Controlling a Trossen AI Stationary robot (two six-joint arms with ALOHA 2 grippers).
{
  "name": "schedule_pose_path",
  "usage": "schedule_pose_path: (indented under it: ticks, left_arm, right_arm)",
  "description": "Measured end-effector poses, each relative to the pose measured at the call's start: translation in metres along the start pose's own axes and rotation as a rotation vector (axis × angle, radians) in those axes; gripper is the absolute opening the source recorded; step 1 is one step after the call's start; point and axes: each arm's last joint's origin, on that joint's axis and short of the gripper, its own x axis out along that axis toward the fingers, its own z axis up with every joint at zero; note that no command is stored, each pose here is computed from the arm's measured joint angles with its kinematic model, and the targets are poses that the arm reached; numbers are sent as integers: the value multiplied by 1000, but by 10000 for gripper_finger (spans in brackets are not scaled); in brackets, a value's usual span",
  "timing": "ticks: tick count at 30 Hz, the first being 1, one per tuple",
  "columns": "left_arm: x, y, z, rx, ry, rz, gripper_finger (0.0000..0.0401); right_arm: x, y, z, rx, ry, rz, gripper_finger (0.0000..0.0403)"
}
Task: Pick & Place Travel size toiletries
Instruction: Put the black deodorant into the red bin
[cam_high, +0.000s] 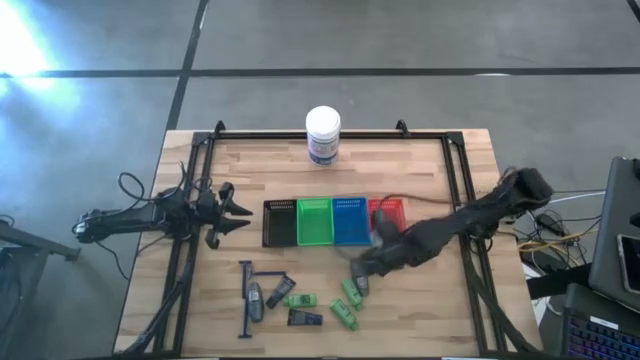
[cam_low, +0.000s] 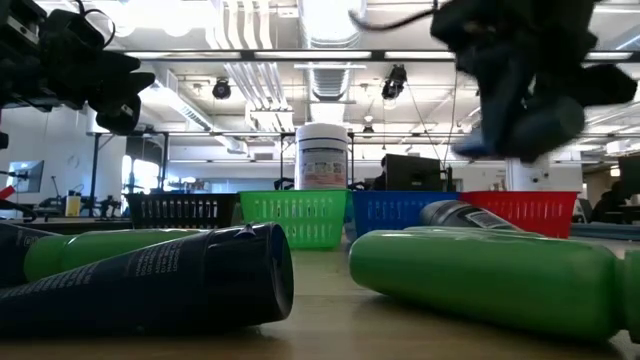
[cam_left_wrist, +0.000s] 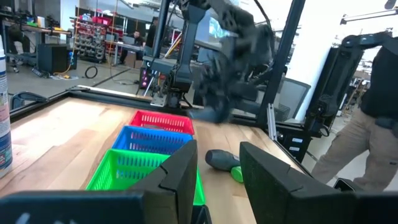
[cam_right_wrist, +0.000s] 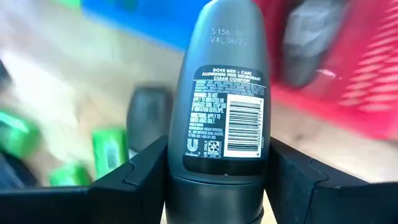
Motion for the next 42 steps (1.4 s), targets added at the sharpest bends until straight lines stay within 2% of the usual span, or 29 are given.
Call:
schedule_pose_path:
  ticks: [5,9,15,18,23,29,35,42]
  left_arm:
    - [0,0,0,0,0,0,126]
    - [0,0,0,0,0,0,126]
    - [0,0,0,0,0,0,126]
    - [0,0,0,0,0,0,126]
    - [0,0,0,0,0,0,126]
    - [0,0,0,0,0,0,126]
    - [0,0,0,0,0,0,126]
    - [0,0,0,0,0,0,126]
  right_arm:
    - [-28,-35,25,137,-84,-60,203]
    - [-18,-61,45,190,-99,-108,209]
    - [2,-74,64,221,-81,-65,209]
    - [12,-75,70,226,-76,-51,214]
    - [29,-78,76,210,-64,-90,226]
    - [38,-75,76,199,-55,-127,256]
    - [28,-63,75,178,-59,-77,294]
    - [0,-31,62,127,-60,53,326]
